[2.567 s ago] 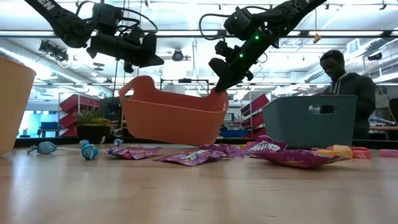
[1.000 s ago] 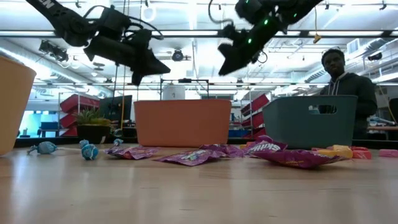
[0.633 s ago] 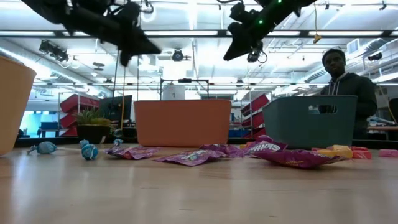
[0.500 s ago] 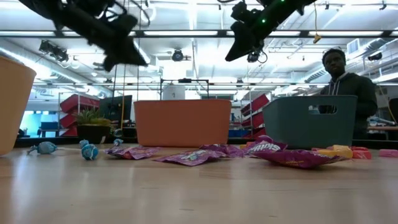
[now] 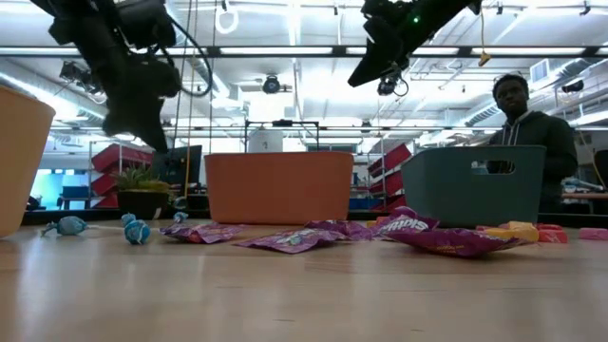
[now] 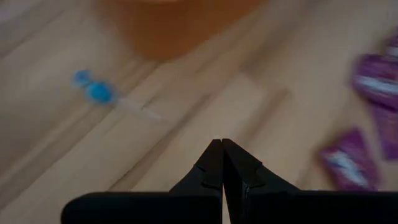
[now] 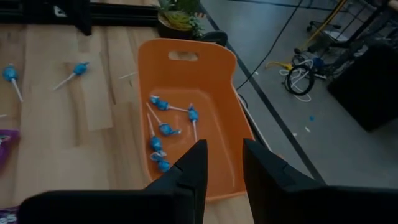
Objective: Sort candy
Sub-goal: Put the blue candy into the orange bin
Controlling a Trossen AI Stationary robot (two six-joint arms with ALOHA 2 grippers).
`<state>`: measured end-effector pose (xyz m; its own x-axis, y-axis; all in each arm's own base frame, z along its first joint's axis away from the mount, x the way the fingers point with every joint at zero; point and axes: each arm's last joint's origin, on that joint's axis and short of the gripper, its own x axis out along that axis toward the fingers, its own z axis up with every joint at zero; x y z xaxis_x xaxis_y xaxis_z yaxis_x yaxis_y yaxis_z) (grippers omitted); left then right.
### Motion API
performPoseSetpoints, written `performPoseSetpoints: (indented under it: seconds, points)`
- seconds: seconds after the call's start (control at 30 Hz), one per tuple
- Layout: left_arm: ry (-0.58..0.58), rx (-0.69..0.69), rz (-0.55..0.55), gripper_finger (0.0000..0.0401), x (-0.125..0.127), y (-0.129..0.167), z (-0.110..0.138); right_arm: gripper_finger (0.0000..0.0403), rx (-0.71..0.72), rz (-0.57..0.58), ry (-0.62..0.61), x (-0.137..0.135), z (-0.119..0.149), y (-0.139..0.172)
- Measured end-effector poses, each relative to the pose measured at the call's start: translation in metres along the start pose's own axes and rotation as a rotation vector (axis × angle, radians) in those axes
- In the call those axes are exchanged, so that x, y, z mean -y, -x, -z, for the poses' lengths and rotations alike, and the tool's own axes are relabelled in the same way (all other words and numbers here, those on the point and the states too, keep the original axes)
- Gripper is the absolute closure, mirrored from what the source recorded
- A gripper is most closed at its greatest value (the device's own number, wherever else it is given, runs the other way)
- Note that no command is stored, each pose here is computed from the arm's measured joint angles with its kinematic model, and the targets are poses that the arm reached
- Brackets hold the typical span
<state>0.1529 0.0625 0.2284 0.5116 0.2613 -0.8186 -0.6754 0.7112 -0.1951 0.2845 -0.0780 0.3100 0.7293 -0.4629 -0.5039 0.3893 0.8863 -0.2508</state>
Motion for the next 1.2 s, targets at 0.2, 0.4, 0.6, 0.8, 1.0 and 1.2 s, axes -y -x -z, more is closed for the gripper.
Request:
performPoseSetpoints:
  seconds: [0.2, 0.4, 0.6, 0.8, 1.0, 1.2]
  points:
    - [0.130, 0.078, -0.209, 0.0400, -0.005, -0.007, -0.004, 0.0315, -0.004, -0.004, -0.003, -0.001, 0.000, -0.001]
    - [0.143, 0.007, -0.268, 0.0399, -0.004, -0.026, -0.004, 0.0315, -0.129, 0.032, -0.001, -0.001, 0.012, 0.001]
    - [0.133, -0.037, -0.323, 0.0373, -0.003, -0.045, -0.005, 0.0315, -0.252, 0.084, -0.031, -0.001, 0.025, 0.003]
    - [0.158, -0.054, -0.353, 0.0335, -0.003, -0.056, -0.006, 0.0315, -0.331, 0.122, -0.038, 0.000, 0.032, 0.006]
    - [0.165, -0.040, -0.374, 0.0295, -0.003, -0.063, -0.007, 0.0315, -0.387, 0.153, -0.047, 0.001, 0.038, 0.008]
    - [0.128, -0.062, -0.383, 0.0271, -0.004, -0.068, -0.003, 0.0315, -0.423, 0.158, -0.052, 0.000, 0.041, 0.010]
